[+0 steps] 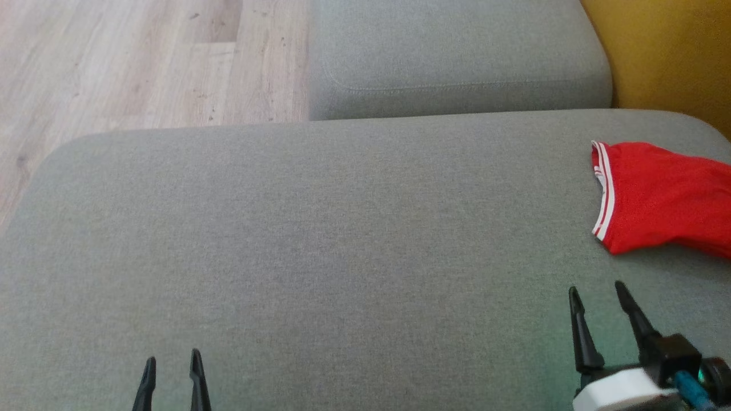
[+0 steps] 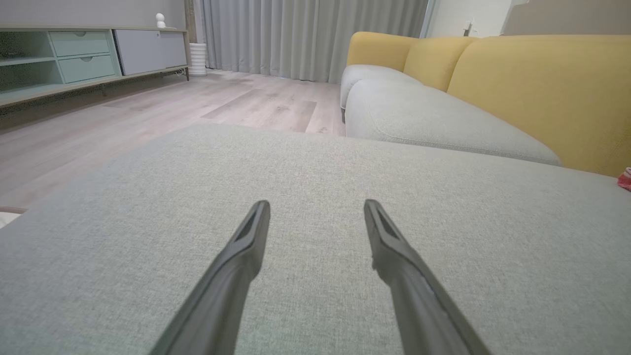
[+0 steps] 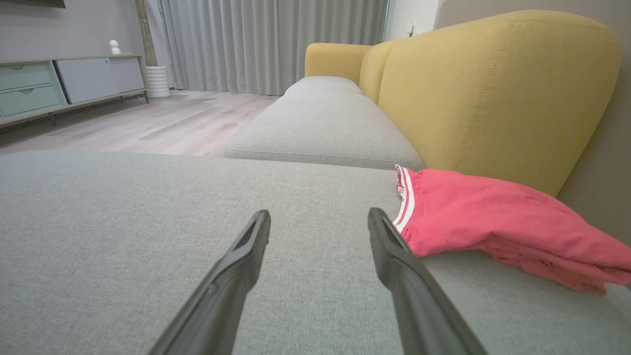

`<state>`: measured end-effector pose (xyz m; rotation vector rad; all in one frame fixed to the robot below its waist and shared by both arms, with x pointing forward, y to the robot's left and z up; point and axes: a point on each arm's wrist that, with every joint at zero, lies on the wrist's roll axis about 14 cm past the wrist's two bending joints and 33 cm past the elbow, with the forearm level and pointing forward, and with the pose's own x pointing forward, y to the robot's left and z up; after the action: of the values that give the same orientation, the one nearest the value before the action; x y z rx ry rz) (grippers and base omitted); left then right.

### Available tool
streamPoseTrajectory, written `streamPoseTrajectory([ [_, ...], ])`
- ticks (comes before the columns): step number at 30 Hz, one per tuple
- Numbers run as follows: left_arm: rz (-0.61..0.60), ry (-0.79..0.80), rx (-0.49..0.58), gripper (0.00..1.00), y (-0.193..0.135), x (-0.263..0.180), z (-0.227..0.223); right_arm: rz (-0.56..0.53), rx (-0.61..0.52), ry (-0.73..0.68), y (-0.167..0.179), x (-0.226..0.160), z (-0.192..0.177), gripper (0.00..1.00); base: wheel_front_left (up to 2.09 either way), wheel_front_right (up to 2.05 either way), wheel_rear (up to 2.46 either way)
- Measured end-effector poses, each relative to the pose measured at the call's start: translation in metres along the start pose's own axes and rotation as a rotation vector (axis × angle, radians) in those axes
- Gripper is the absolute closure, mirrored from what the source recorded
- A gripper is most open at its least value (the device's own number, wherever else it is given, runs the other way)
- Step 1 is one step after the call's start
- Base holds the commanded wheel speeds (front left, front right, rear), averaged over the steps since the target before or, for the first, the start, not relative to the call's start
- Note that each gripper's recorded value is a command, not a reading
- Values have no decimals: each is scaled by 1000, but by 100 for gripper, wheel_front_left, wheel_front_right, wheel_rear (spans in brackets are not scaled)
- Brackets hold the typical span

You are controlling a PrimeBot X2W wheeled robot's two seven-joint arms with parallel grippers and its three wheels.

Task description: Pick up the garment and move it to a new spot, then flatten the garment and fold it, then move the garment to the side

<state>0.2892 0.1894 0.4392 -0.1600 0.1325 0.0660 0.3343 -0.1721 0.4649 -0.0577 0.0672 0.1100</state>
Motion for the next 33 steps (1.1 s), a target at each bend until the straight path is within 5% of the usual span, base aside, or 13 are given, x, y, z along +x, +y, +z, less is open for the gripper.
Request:
streamPoseTrajectory([
  [8,-7,19,0,0,1,-5,-6,-17,12,13,0,-12,-8,0,0,0,0],
  [9,-6,30,1,100,1,-6,-9,-18,14,25,0,-13,-12,100,0,0,0],
  [15,10,118,-17,100,5,-14,-34,-27,49,137,1,-28,-46,100,0,0,0],
  [33,53,139,-205,100,9,-7,-34,-95,261,142,-8,-25,-46,100,0,0,0],
])
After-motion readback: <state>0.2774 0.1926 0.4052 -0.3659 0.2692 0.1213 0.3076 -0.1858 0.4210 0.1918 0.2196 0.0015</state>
